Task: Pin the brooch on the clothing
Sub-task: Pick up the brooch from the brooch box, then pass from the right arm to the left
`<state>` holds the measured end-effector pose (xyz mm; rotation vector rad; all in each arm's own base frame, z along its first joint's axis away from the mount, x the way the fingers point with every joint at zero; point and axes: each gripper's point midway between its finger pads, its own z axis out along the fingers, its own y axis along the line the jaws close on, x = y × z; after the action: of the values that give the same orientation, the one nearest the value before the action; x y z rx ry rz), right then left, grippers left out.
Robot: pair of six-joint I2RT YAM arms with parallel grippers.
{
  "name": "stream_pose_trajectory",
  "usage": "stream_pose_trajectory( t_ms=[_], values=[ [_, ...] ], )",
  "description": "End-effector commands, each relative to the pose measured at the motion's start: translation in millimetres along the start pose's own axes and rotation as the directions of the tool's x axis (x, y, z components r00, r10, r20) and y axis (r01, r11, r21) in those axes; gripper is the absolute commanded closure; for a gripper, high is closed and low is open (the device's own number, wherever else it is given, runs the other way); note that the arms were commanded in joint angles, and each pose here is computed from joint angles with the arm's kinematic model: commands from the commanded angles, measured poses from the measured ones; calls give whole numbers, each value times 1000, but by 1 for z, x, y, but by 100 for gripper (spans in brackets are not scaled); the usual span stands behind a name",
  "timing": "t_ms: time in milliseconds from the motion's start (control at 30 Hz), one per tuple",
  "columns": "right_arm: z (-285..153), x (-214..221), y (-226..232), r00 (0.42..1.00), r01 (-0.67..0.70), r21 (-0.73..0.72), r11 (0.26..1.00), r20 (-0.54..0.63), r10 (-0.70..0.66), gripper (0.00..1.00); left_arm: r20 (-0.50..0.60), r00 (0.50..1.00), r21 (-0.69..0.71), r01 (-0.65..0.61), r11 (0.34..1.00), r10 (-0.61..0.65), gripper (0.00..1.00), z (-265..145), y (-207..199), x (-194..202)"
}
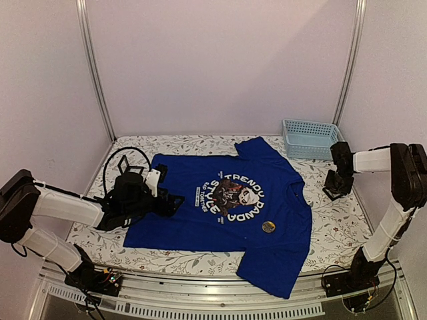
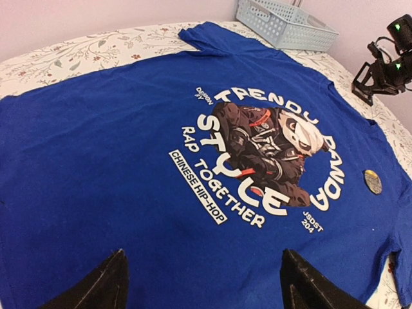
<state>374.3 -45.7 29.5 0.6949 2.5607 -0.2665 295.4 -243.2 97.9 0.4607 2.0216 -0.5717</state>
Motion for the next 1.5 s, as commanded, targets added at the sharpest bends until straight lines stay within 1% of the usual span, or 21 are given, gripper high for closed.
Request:
stream_pose_trajectory(
  t_ms=[0,167,233,300,400,500,567,600,667,733,800,867,900,933,967,1067,1100,1167,1267,1367,1467],
  values=[
    [-17,-3,4,1000,12,-43,999,19,-12,66,40,999,16,-6,1000,5,20,-1,-3,-13],
    [-33,-2,24,997,72,-99,992,46,-67,65,42,999,31,-9,999,8,20,-1,-5,-13],
    [-40,-2,33,995,90,-134,987,53,-84,65,61,998,55,-11,998,7,20,-4,-9,-16],
    [-53,-4,44,992,113,-168,979,80,-101,65,122,993,113,-20,993,7,20,-15,-18,-22],
    [-80,-4,75,975,201,-245,948,142,-170,65,269,963,229,-86,970,22,20,-41,-39,-41],
    [-121,3,119,940,324,-376,868,229,-252,67,377,926,279,-142,950,28,20,-60,-51,-54],
    [-150,13,144,917,390,-458,799,275,-289,67,416,908,312,-192,931,48,20,-66,-65,-61],
    [-166,22,159,905,423,-520,742,291,-312,67,437,897,326,-230,917,69,20,-69,-75,-66],
    [-201,48,186,862,504,-640,580,332,-383,67,489,861,331,-332,883,140,20,-76,-96,-75],
    [-232,77,204,805,573,-698,430,381,-455,67,556,803,316,-444,838,215,20,-86,-118,-85],
    [-261,103,213,743,626,-716,307,431,-512,67,624,719,285,-575,767,307,20,-97,-141,-90],
    [-286,124,216,688,663,-720,205,478,-546,68,666,610,254,-727,638,430,21,-101,-162,-83],
    [-300,133,216,666,671,-725,152,500,-554,68,665,569,248,-779,576,484,21,-99,-170,-81],
    [-312,142,215,649,670,-736,102,513,-562,68,654,540,248,-815,523,531,22,-95,-175,-81],
    [-326,151,213,629,671,-740,50,532,-566,68,655,505,235,-843,485,561,23,-94,-182,-94],
    [-360,179,206,575,661,-746,-86,576,-581,68,637,412,223,-907,357,651,24,-91,-191,-100],
    [-368,188,204,557,657,-744,-122,588,-587,68,648,367,208,-928,308,668,25,-92,-194,-101],
    [-378,205,201,521,662,-731,-165,607,-600,68,672,279,161,-959,231,686,26,-97,-200,-105],
    [-391,229,195,479,652,-722,-232,629,-612,68,690,171,85,-984,156,703,27,-103,-208,-112],
    [-399,244,190,447,644,-716,-269,637,-628,68,714,111,96,-994,60,692,27,-111,-228,-105],
    [-403,253,188,441,628,-725,-284,632,-637,69,725,78,130,-991,-24,684,26,-117,-247,-92]
  ],
)
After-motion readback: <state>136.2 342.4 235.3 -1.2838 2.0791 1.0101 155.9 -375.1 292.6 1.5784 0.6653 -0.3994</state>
